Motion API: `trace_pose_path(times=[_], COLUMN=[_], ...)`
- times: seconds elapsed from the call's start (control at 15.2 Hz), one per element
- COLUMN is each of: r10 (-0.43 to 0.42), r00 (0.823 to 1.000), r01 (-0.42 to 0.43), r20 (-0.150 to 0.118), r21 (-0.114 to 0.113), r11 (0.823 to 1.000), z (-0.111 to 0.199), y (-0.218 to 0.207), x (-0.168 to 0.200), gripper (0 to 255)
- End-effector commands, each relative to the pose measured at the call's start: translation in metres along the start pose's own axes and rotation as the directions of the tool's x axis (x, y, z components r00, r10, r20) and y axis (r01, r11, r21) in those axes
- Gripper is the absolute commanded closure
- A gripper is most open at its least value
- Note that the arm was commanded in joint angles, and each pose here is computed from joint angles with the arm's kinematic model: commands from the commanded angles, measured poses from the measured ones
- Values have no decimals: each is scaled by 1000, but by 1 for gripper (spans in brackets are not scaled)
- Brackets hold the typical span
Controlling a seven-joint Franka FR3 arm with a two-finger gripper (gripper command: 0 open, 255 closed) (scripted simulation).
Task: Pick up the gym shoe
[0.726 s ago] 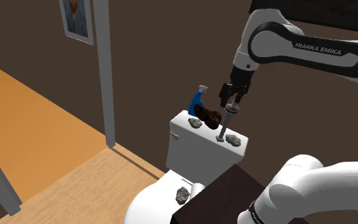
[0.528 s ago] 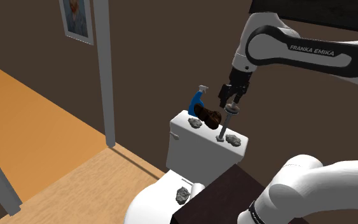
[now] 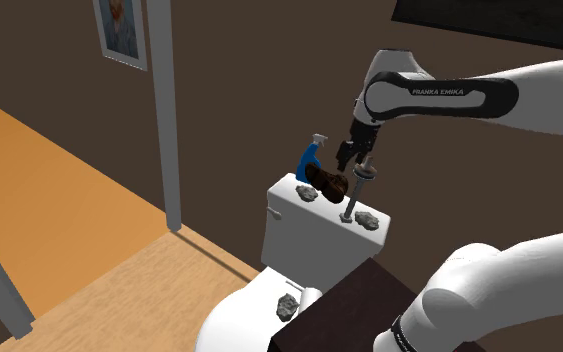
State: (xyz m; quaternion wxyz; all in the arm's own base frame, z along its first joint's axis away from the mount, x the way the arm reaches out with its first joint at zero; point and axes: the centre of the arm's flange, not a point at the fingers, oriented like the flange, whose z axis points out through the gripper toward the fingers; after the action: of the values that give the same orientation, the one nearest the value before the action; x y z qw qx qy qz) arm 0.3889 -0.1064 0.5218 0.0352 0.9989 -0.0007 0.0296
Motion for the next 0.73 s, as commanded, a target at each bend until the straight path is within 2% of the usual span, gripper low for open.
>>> trace_pose_path(times=[0.0,0.66], r10=[-22,-127], r00=[1000,990], r01=[22,126], r20=[-11,-54], r21=[-4,-23], r11=[1000,992], z=[13,87], y=[13,80], x=[14,91], gripper=[0,0])
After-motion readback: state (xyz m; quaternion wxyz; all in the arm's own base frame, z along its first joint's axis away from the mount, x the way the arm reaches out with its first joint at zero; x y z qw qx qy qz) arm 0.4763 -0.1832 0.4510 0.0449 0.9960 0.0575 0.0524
